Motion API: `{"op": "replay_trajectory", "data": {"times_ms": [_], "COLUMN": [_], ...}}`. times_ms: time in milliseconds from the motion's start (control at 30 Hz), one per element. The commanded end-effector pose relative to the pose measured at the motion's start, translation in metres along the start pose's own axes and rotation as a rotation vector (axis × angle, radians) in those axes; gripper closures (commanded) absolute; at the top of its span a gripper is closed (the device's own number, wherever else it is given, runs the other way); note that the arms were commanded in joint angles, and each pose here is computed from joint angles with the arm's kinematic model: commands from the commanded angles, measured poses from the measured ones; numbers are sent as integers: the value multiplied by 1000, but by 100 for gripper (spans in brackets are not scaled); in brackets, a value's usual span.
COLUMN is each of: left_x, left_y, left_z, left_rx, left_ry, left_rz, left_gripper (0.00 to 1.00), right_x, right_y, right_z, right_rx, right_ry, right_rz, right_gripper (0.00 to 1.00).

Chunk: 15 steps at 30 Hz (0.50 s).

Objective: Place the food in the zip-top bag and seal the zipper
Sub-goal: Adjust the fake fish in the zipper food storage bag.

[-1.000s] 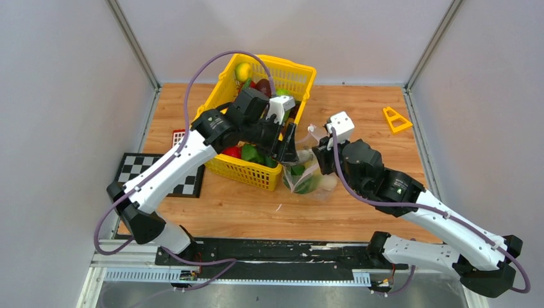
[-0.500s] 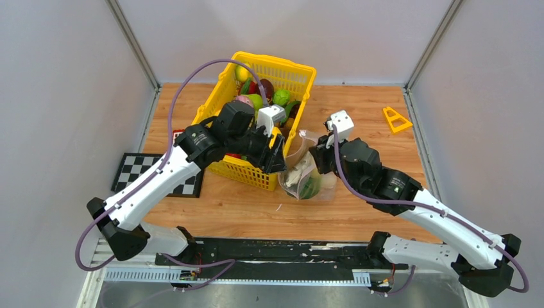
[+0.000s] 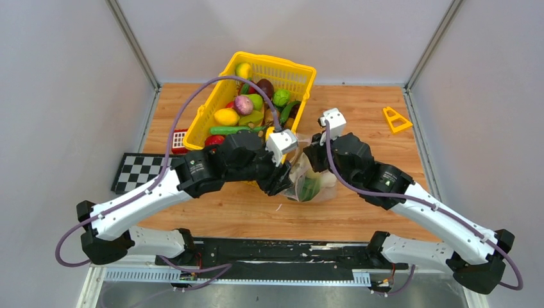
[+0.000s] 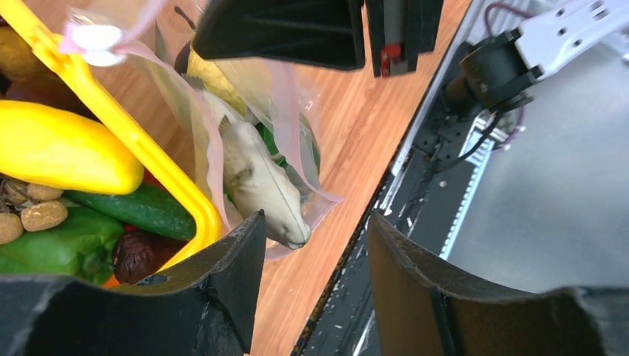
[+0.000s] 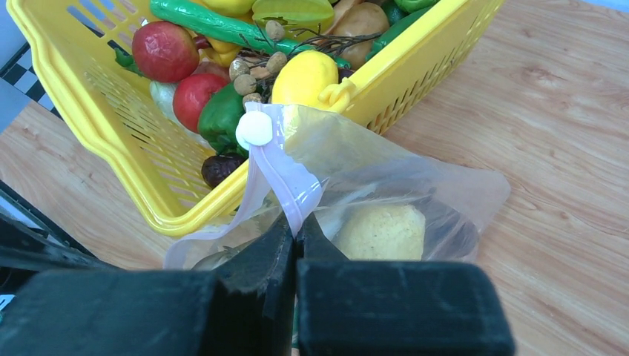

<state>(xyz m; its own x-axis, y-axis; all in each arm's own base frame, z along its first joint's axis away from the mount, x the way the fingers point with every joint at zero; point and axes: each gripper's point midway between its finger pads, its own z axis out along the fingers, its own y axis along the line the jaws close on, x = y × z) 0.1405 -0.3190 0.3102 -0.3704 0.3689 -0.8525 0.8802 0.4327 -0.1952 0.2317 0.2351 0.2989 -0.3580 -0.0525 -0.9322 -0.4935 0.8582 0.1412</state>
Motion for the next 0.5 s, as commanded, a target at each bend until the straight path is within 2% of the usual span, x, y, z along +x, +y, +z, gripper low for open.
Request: {"op": "replay_trajectory", "data": {"times_ms": [0,200,467], "left_x": [0,9,20], "left_y": [10,9,9], "left_z": [6,8,22], "left_rx": [-125,-199,-234], "left_ry": [-52,-69,-1], "left_rz": [84,149,216], "left_gripper": [40,39,43], "right_x": [-33,-35,-37], "right_y": [4,3,-2], "right_z": [-7,-8,-13], "right_rx": [-21,-31,-19], "right_ry": [-80,-77,-80], "right_rz": [61,82,94], "right_gripper": [100,100,100]}}
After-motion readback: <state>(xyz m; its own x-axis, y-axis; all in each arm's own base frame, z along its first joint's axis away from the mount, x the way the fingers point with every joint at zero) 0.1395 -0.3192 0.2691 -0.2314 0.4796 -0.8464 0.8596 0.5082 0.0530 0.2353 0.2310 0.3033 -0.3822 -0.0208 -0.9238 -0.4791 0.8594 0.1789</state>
